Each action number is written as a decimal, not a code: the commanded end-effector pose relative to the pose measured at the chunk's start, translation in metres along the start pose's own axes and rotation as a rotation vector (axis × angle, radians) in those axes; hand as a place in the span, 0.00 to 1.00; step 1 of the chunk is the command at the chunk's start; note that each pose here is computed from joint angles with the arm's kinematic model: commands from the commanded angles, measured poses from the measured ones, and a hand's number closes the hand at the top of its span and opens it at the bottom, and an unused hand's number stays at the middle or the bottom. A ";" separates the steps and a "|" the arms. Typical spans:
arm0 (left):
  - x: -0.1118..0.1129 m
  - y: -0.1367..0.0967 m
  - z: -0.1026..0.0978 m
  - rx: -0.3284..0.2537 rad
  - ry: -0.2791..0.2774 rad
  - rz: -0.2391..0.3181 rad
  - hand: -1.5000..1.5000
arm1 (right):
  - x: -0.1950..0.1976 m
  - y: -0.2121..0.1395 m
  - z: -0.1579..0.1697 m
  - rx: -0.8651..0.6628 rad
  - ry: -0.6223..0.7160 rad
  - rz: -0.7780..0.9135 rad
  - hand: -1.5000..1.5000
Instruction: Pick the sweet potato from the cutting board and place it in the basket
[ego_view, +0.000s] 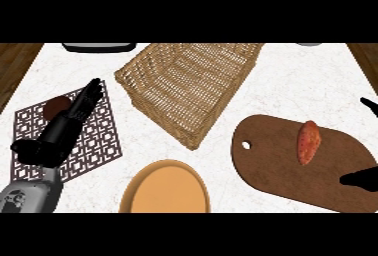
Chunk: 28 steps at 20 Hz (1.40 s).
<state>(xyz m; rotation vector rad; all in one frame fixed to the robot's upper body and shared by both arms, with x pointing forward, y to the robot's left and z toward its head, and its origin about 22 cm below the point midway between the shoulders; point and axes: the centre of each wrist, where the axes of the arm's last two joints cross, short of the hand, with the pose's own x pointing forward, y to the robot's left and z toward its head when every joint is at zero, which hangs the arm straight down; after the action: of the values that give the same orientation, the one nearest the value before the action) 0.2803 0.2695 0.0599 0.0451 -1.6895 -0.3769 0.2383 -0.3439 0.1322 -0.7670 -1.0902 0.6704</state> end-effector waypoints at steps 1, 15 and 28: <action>-0.003 -0.001 -0.007 -0.018 -0.008 -0.001 0.50 | -0.002 0.029 -0.016 -0.021 -0.010 0.018 0.00; -0.002 -0.022 -0.012 -0.010 -0.014 -0.012 0.50 | -0.002 0.042 -0.028 -0.031 -0.091 -0.038 0.00; 0.011 0.000 0.012 -0.005 -0.007 0.004 0.50 | 0.005 0.055 -0.051 0.018 -0.016 0.065 0.00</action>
<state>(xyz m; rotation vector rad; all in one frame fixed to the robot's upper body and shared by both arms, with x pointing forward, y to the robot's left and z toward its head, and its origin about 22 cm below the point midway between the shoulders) 0.2794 0.2679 0.0601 0.0411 -1.6889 -0.3776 0.2609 -0.3223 0.0784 -0.7872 -1.0958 0.7211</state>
